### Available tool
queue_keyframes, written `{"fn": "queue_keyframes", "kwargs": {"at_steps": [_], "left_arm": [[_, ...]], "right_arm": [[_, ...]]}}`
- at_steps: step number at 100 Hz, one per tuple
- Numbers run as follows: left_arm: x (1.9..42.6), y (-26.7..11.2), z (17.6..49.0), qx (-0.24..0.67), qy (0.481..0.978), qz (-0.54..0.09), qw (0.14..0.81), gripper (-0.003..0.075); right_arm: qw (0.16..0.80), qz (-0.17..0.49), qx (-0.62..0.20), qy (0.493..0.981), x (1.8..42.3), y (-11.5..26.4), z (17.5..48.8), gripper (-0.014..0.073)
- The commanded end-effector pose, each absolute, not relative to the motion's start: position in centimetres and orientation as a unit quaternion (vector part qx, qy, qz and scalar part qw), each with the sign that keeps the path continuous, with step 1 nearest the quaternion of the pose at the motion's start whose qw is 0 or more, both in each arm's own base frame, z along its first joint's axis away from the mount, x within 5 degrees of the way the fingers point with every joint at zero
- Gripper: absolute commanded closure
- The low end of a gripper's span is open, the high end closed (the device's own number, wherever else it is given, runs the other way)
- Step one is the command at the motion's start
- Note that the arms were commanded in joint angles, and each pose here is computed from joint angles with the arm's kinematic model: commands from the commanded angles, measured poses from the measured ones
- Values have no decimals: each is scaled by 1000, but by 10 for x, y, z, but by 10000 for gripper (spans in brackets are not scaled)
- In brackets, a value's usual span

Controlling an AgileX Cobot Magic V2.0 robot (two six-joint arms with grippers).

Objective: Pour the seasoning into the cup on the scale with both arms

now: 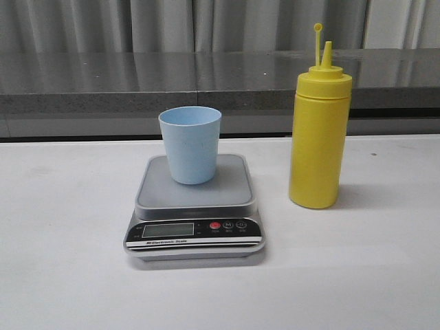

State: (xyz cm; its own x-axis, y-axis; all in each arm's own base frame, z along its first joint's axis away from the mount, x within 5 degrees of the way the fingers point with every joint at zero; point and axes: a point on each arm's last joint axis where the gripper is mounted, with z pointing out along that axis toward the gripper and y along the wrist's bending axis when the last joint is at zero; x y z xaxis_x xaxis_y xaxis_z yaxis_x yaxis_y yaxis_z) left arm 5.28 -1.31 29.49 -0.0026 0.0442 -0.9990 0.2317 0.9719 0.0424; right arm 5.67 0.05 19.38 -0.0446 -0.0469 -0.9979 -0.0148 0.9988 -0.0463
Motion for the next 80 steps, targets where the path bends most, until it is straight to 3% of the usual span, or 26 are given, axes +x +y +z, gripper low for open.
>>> {"fn": "queue_keyframes", "kwargs": {"at_steps": [1,19,47,70,80], "left_arm": [[51,-12,309,93,675,-65,729,270],[51,-12,308,93,677,-65,727,368],[51,-12,308,93,677,-65,727,740],[51,-12,308,94,677,-64,727,738],[51,-12,308,94,677,-64,727,738]], "right_arm": [[724,-13,-19,689,56,0,202,662],[724,-13,-19,689,56,0,202,662],[724,-13,-19,689,56,0,202,662],[725,-13,-19,688,56,0,202,662],[746,-11,-19,666,55,1,208,662]]}}
